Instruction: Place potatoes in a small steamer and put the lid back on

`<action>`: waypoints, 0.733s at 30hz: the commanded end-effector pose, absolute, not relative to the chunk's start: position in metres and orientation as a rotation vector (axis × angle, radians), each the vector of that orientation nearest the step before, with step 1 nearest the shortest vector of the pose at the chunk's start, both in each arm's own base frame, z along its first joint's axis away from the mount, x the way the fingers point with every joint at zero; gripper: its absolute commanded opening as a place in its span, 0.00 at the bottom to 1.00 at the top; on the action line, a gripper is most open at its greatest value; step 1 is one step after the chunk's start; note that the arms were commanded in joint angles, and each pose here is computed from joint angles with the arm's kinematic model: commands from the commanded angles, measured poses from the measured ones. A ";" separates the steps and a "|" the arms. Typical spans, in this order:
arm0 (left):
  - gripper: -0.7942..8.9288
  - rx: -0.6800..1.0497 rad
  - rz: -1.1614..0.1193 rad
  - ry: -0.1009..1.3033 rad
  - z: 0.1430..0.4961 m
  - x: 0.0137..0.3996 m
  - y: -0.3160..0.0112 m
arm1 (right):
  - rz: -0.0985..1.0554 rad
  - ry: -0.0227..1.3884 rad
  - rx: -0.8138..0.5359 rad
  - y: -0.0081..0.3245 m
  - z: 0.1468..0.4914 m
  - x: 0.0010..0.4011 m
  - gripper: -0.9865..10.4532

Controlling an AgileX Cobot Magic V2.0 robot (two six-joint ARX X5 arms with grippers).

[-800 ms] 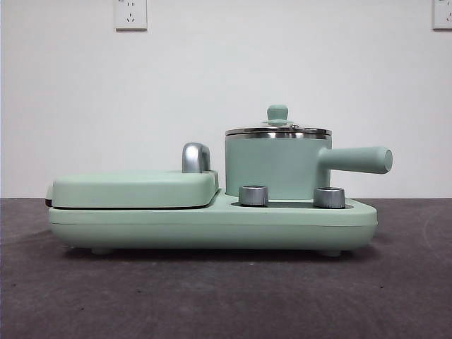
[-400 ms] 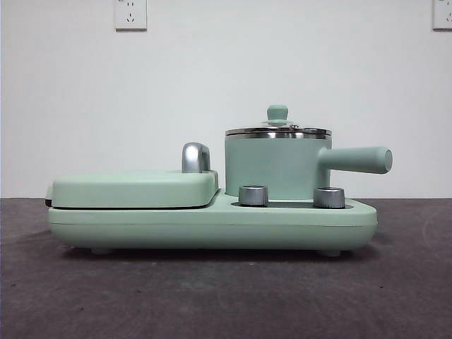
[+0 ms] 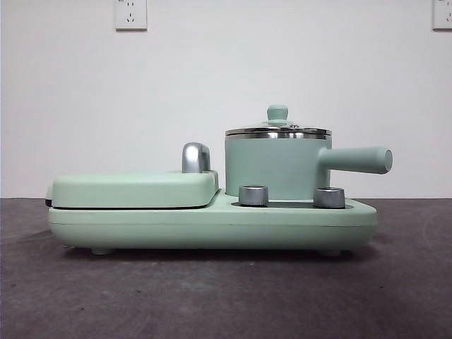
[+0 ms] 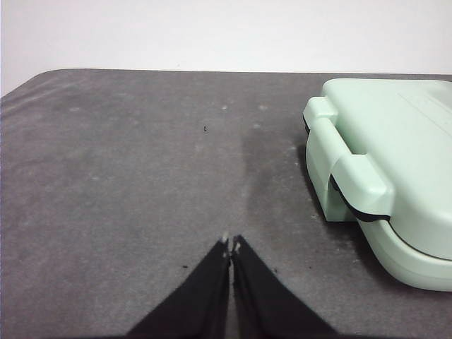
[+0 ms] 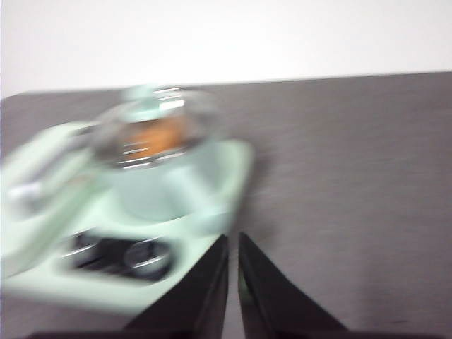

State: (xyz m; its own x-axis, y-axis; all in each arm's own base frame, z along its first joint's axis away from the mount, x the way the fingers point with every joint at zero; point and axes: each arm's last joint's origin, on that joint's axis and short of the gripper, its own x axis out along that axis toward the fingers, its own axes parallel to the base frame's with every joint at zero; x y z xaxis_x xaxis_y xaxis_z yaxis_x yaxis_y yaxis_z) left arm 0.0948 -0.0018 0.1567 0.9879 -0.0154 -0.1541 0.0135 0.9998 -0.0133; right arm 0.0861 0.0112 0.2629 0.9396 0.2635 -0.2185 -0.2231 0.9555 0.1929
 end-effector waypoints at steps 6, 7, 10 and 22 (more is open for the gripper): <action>0.09 -0.002 -0.009 0.179 0.149 0.096 -0.002 | 0.044 0.125 0.087 0.002 0.193 0.094 0.10; 0.09 -0.002 -0.009 0.179 0.149 0.096 -0.002 | 0.044 0.122 0.087 0.002 0.187 0.094 0.10; 0.09 -0.002 -0.009 0.179 0.149 0.096 -0.002 | 0.028 0.132 0.085 0.002 0.170 0.095 0.10; 0.09 -0.002 -0.009 0.179 0.149 0.096 -0.002 | 0.004 0.171 0.062 0.001 0.150 0.096 0.10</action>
State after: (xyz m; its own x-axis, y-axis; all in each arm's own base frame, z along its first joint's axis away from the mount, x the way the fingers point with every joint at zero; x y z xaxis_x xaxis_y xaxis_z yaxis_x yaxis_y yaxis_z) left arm 0.0948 -0.0018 0.1565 0.9879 -0.0154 -0.1544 0.0134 0.9998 -0.0137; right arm 0.0956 0.0012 0.1527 0.9867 0.0155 -0.1620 -0.0028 0.9970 0.0780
